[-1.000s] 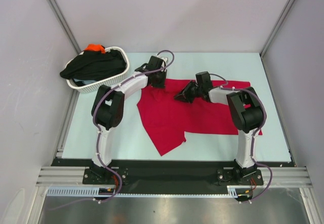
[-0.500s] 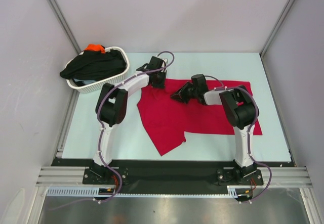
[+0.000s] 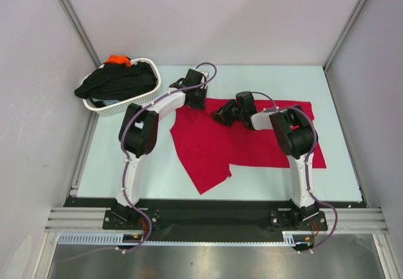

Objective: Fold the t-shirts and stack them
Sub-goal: Fold the tshirt

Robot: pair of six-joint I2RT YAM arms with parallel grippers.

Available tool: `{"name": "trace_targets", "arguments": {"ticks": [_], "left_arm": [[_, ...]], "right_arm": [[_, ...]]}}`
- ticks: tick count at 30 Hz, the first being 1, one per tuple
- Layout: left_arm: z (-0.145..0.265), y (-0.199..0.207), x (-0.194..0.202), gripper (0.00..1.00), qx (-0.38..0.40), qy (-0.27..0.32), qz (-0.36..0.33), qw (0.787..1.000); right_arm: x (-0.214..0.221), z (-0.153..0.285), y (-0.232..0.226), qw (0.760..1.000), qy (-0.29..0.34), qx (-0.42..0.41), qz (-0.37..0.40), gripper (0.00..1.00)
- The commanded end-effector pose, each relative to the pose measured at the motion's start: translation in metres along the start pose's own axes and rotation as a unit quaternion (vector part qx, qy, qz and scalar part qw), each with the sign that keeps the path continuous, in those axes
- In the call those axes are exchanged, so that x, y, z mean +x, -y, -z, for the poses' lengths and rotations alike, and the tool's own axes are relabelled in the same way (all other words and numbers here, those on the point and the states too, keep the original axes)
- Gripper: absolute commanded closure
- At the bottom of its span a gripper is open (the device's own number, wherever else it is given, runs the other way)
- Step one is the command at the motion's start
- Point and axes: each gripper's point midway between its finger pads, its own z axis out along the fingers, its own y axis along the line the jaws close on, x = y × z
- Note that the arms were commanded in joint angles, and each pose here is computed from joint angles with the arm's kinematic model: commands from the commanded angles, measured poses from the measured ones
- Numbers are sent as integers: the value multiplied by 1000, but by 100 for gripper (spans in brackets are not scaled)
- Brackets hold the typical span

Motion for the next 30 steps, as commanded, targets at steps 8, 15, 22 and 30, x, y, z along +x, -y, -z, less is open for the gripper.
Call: {"name": "trace_targets", "arguments": {"ticks": [8,15,22,30], "left_arm": [[3,7,-27,97,17,34,14,999],[4,9,-29,95,21,35,17,999],[19,1,-29,56,-4,39,26,999],[87,-1,-24,34,6,83,71,994]], "right_arm": [[-21,-11,-22,998,52,-12,22,65],[-22,-16,-25,998,53,-10,18,66],[-15,-12,-27,999,46,-6,20,85],[-14,-6,-35,999,39,0,35,100]]}}
